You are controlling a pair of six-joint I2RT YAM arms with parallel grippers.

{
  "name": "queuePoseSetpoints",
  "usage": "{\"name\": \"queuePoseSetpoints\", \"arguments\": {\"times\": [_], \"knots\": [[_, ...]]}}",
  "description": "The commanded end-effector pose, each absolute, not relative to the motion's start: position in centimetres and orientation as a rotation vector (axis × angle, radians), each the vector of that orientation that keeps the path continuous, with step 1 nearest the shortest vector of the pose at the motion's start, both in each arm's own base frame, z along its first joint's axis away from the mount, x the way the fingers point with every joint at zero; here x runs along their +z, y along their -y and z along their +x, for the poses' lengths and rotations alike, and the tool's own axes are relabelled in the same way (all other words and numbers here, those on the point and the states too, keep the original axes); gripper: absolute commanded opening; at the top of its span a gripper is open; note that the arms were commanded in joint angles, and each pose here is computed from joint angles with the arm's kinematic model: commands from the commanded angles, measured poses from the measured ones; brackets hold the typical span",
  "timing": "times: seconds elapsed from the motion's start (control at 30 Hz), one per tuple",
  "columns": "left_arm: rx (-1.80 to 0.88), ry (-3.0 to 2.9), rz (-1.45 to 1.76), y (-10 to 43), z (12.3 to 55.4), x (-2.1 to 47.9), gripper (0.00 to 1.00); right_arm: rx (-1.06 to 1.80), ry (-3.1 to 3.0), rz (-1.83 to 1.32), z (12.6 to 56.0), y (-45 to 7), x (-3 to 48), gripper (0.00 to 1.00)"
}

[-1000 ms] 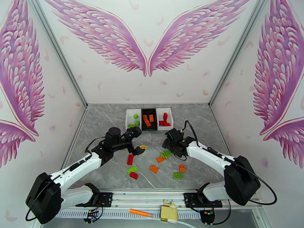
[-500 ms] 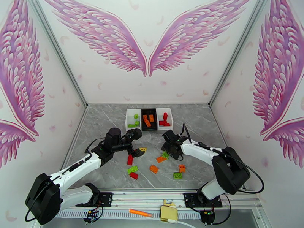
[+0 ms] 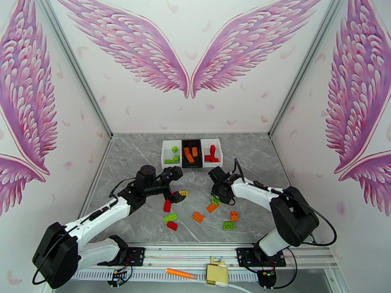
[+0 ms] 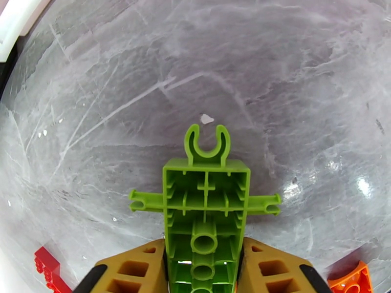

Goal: Sort the legos into containers by color

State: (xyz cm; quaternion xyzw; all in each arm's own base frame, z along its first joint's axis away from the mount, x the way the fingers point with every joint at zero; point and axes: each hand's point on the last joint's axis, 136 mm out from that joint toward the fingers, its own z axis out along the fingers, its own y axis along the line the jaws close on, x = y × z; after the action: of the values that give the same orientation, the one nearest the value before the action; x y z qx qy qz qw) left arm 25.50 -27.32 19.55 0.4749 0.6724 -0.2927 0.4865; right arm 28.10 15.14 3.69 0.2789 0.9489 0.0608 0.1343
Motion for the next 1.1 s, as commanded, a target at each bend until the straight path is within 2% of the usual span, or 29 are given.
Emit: {"name": "queuePoseSetpoints", "arguments": {"times": [0.0, 0.17, 0.3, 0.57, 0.8, 1.07], "knots": [[-0.716, -1.641, 1.145, 26.9, 24.7, 19.6, 0.99, 0.14, -2.703, 0.757, 29.3, -14.5, 5.8, 0.31], [-0.706, -1.642, 1.101, 26.2, 24.4, 20.1, 0.99, 0.147, -2.66, 0.641, 30.8, -14.9, 8.3, 0.3], [-0.679, -1.646, 1.03, 25.0, 24.2, 21.0, 0.99, 0.108, -2.587, 0.367, 33.2, -16.9, 11.6, 0.31], [-0.664, -1.719, 0.865, 21.9, 23.0, 21.8, 0.99, 0.216, -2.407, -0.087, 38.1, -25.6, 17.1, 0.31], [-0.626, -1.796, 0.759, 19.4, 21.6, 21.4, 0.99, 0.291, -2.288, -0.209, 43.3, -32.0, 19.4, 0.31], [-0.623, -1.79, 0.689, 18.7, 21.7, 21.7, 0.99, 0.329, -2.164, -0.264, 49.0, -37.0, 18.8, 0.31]]}}
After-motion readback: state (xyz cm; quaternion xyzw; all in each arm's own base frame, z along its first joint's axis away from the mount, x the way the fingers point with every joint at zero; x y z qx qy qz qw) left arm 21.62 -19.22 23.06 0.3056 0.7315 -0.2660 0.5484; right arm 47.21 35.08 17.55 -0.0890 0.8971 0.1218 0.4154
